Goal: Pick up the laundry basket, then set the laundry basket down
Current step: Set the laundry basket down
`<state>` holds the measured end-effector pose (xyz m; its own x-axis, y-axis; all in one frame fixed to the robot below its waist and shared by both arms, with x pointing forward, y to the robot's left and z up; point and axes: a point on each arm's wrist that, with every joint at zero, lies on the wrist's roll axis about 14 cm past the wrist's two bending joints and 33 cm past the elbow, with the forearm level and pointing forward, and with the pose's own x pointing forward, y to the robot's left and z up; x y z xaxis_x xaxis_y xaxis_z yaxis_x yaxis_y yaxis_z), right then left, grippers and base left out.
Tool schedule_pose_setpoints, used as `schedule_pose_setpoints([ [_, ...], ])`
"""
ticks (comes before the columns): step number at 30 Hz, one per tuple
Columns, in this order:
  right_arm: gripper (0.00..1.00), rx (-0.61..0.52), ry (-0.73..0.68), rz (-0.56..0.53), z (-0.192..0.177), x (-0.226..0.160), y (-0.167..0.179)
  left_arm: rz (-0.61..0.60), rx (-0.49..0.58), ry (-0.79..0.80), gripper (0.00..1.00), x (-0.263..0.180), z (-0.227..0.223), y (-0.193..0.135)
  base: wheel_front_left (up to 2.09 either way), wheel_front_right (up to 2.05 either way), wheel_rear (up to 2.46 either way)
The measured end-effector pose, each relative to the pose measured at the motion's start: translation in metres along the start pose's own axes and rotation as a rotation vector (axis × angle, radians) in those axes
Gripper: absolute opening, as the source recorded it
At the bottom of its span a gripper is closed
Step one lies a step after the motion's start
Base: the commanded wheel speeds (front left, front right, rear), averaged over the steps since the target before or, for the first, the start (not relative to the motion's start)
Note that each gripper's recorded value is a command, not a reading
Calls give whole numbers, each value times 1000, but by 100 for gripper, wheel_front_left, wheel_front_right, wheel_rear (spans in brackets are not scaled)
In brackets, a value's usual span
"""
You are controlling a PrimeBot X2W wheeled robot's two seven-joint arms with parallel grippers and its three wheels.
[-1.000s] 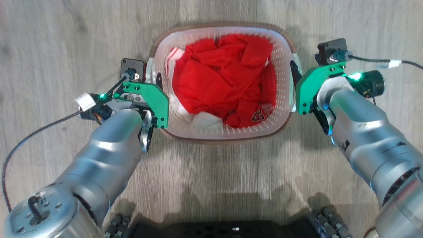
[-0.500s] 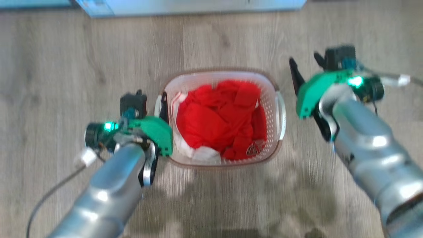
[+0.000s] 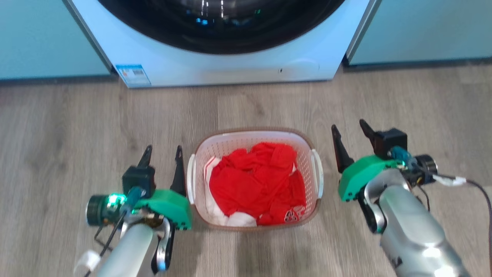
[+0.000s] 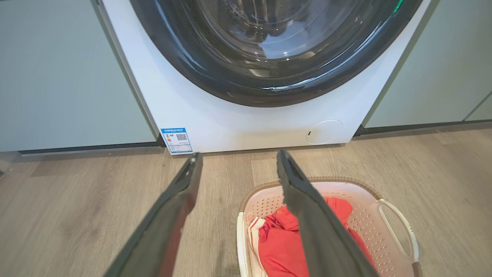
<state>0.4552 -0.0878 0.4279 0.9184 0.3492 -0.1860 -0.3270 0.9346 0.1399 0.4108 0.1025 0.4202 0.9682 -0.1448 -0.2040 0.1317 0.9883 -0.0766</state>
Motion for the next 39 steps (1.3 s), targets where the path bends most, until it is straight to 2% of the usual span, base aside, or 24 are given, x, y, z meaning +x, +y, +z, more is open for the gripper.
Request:
schedule_pose_setpoints([
  [5, 100, -3, -96, -10, 25, -23, 8, 11, 5, -57, 100, -22, 14, 3, 0, 0, 0],
  [11, 100, -8, -179, -60, 43, -54, 2, 41, 5, -92, 100, -45, 21, 10, 0, 0, 0],
  [24, 100, -12, -240, -137, 46, -109, -4, 76, 3, -128, 100, -84, 24, 15, 0, 0, 0],
  [39, 100, -6, -278, -155, 50, -135, 1, 94, 4, -149, 100, -106, 25, 20, 0, 0, 0],
])
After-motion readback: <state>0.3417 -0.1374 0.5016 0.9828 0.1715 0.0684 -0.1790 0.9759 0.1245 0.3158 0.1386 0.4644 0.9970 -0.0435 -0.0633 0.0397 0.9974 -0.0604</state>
